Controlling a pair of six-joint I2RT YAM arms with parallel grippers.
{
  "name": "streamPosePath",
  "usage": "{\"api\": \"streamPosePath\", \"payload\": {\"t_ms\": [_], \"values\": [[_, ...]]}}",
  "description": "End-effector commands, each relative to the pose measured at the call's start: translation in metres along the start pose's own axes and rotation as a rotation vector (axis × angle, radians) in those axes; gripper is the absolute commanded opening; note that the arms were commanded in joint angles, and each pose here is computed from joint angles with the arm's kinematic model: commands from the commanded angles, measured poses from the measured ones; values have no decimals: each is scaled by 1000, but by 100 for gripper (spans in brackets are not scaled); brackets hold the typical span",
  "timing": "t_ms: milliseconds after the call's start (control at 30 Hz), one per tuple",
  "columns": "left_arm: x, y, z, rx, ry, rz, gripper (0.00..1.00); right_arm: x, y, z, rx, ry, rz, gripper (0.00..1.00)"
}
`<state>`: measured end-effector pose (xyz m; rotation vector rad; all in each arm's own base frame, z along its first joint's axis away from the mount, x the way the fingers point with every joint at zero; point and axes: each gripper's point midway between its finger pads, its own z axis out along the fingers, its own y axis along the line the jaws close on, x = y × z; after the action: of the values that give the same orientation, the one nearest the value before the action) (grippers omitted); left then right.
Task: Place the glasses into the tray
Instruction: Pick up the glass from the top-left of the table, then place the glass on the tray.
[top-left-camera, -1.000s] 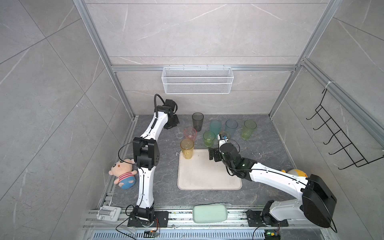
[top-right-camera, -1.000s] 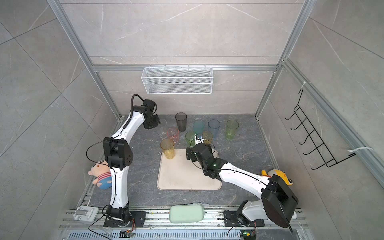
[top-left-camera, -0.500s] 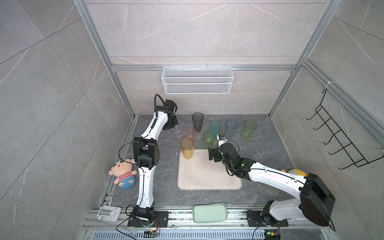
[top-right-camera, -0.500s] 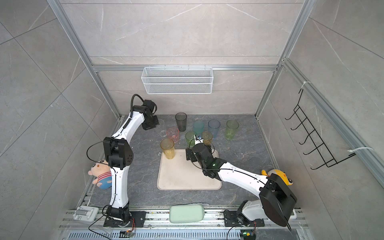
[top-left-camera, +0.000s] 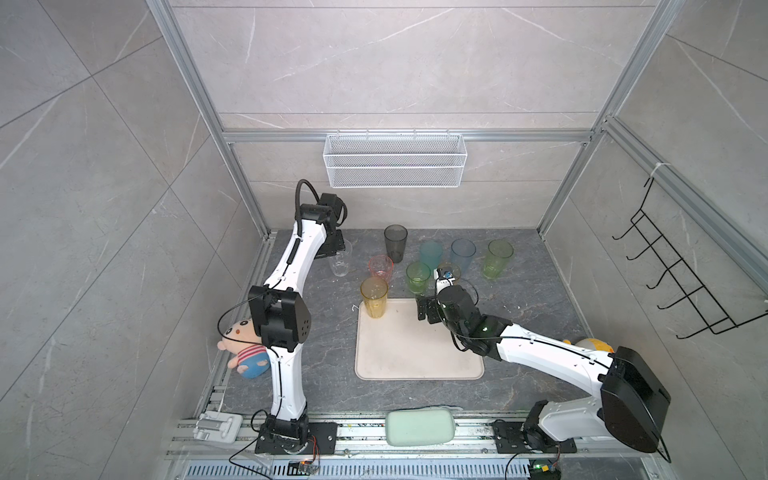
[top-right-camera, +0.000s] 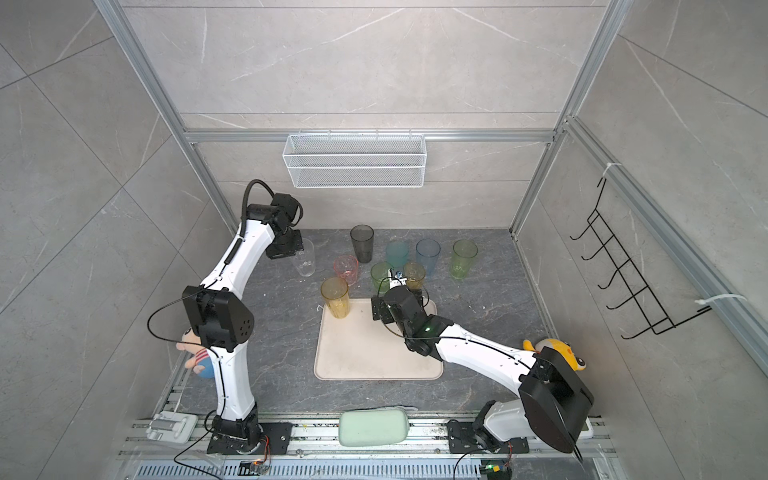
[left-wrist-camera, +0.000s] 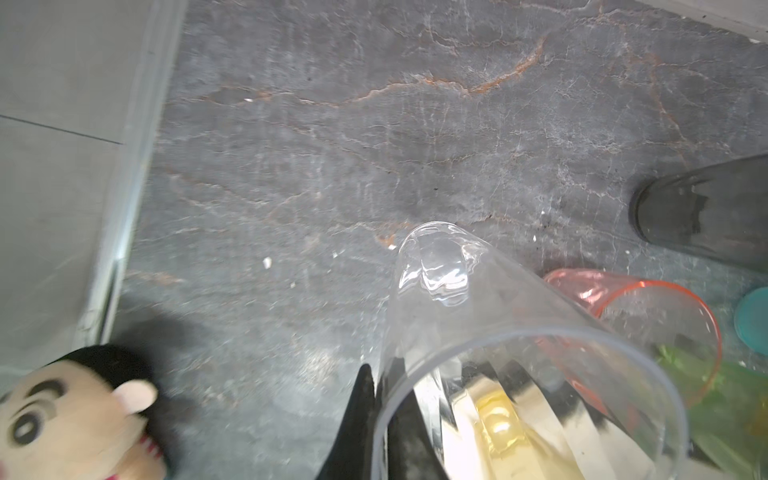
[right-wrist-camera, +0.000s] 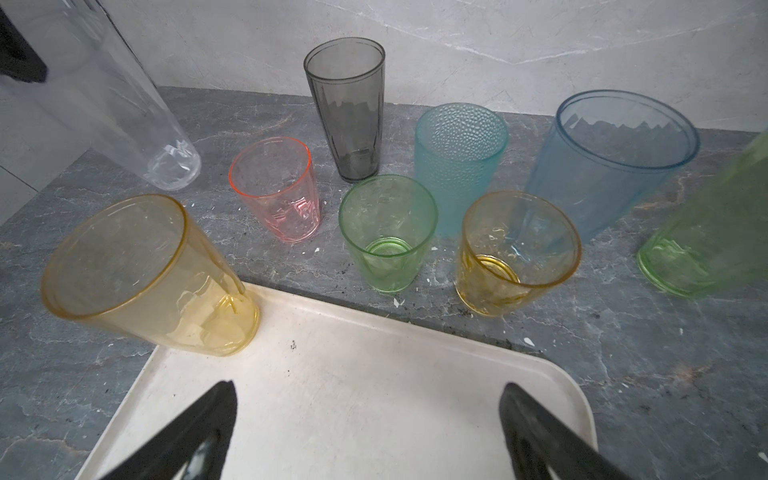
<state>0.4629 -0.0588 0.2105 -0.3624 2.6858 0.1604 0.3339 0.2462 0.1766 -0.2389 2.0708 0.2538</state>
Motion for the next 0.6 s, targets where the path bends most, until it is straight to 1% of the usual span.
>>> {"api": "streamPosePath", "payload": {"t_ms": [0, 200, 400, 567], "values": [[9, 26, -45, -39, -31, 30, 0, -4, 1, 1, 4, 2, -6, 99], [30, 29, -74, -22, -33, 62, 0, -5, 1, 1, 5, 2, -7, 100], [59, 21, -87, 8, 14, 106, 0, -5, 0, 0, 6, -3, -6, 100], [78, 16, -95, 19, 30, 120, 0, -5, -1, 0, 12, -2, -8, 99]]}}
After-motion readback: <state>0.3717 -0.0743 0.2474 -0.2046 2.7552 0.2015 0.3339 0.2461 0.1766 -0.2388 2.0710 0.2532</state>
